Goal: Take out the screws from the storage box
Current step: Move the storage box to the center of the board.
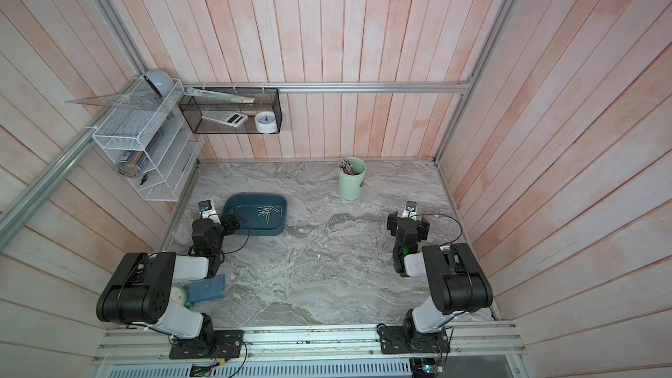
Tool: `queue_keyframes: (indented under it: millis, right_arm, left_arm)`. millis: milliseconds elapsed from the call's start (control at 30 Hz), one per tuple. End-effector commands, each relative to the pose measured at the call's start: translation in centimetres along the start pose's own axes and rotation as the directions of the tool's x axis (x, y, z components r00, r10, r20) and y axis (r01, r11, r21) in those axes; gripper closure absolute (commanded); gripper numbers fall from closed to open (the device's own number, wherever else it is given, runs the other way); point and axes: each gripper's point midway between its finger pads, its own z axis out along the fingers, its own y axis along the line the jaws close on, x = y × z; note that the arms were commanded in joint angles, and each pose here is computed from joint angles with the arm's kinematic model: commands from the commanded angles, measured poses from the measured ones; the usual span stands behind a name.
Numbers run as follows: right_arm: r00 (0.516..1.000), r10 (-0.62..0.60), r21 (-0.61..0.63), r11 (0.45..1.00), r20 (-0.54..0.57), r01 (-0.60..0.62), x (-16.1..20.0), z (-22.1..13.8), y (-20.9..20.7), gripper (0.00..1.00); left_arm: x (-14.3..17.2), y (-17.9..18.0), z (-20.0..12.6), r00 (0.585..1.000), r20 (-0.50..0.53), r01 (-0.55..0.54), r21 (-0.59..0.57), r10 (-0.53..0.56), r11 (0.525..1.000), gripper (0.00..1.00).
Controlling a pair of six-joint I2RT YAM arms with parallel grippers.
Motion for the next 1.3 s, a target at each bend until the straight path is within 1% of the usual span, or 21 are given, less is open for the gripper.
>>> queue_keyframes:
  millis: [0, 667, 733, 800, 833, 867, 900, 933, 967, 1000, 1067, 1133, 1200, 1233, 1267]
  right_arm:
    - [1.000, 0.009, -0.002, 1.000, 0.013, -0.009, -0.6, 0.1, 0.0, 0.02]
    - [1.000, 0.010, 0.001, 1.000, 0.016, -0.010, -0.7, 0.1, -0.1, 0.02]
    - [0.998, 0.018, 0.012, 1.000, 0.053, -0.019, -1.1, -0.6, -0.3, 0.02]
    - [0.995, 0.012, 0.020, 1.000, 0.094, -0.014, -2.0, -1.9, -0.5, 0.02]
    - [0.994, 0.007, 0.022, 1.000, 0.107, -0.010, -2.5, -2.5, -0.5, 0.02]
    - [0.994, 0.000, 0.024, 1.000, 0.108, -0.003, -2.9, -3.1, -0.6, 0.02]
    - [0.995, -0.008, 0.029, 1.000, 0.099, 0.006, -3.3, -3.8, -0.7, 0.02]
    - [0.996, -0.019, 0.037, 0.999, 0.085, 0.016, -3.7, -4.3, -0.9, 0.02]
    - [0.998, -0.023, 0.051, 0.999, 0.063, 0.020, -4.1, -4.8, -1.2, 0.02]
    - [0.999, -0.009, 0.073, 0.997, 0.032, 0.007, -4.6, -5.5, -1.8, 0.02]
    - [1.000, 0.029, 0.099, 0.995, -0.013, -0.027, -5.6, -6.8, -2.9, 0.02]
    - [0.993, 0.118, 0.135, 0.984, -0.018, -0.114, -6.7, -8.1, -4.2, 0.02]
    - [0.974, 0.219, 0.160, 0.965, -0.060, -0.207, -7.0, -9.7, -5.4, 0.02]
    - [0.961, 0.261, 0.179, 0.953, -0.088, -0.242, -7.0, -10.5, -6.0, 0.02]
    - [0.943, 0.313, 0.205, 0.936, -0.110, -0.287, -6.9, -11.4, -6.8, 0.02]
  left_arm:
    - [-0.3, -0.3, 0.2, 1.000, 0.007, -0.015, 0.009, 0.015, 1.000, 0.00]
    - [-0.3, -0.3, 0.2, 1.000, 0.008, -0.010, 0.012, 0.010, 1.000, 0.00]
    - [-0.6, 0.2, -0.1, 1.000, 0.020, 0.004, -0.013, -0.004, 1.000, 0.00]
    - [-1.8, 0.6, -0.7, 1.000, 0.026, 0.008, -0.038, -0.007, 0.999, 0.00]
    - [-2.1, 0.6, -1.0, 1.000, 0.008, 0.006, -0.040, -0.006, 0.999, 0.00]
    - [-3.2, 0.7, -1.4, 1.000, 0.007, 0.013, -0.047, -0.012, 0.999, 0.00]
    - [-3.9, 0.9, -1.9, 0.999, -0.011, 0.031, -0.063, -0.032, 0.998, 0.00]
    - [-4.9, 1.4, -2.3, 0.998, -0.007, 0.064, -0.093, -0.065, 0.994, 0.00]
    - [-5.6, 2.1, -2.7, 0.993, -0.006, 0.120, -0.135, -0.122, 0.984, 0.00]
    - [-6.3, 2.7, -3.2, 0.984, -0.012, 0.174, -0.177, -0.179, 0.969, 0.00]
    - [-7.7, 3.4, -4.1, 0.968, -0.031, 0.235, -0.220, -0.247, 0.947, 0.00]
    - [-8.7, 4.0, -5.0, 0.943, -0.043, 0.307, -0.263, -0.329, 0.915, 0.00]
    - [-9.3, 4.9, -6.8, 0.897, -0.067, 0.392, -0.340, -0.437, 0.855, 0.00]
    - [-9.0, 5.2, -7.8, 0.876, -0.092, 0.409, -0.378, -0.473, 0.831, 0.00]
    - [-9.4, 5.1, -8.4, 0.871, -0.111, 0.412, -0.366, -0.479, 0.834, 0.00]
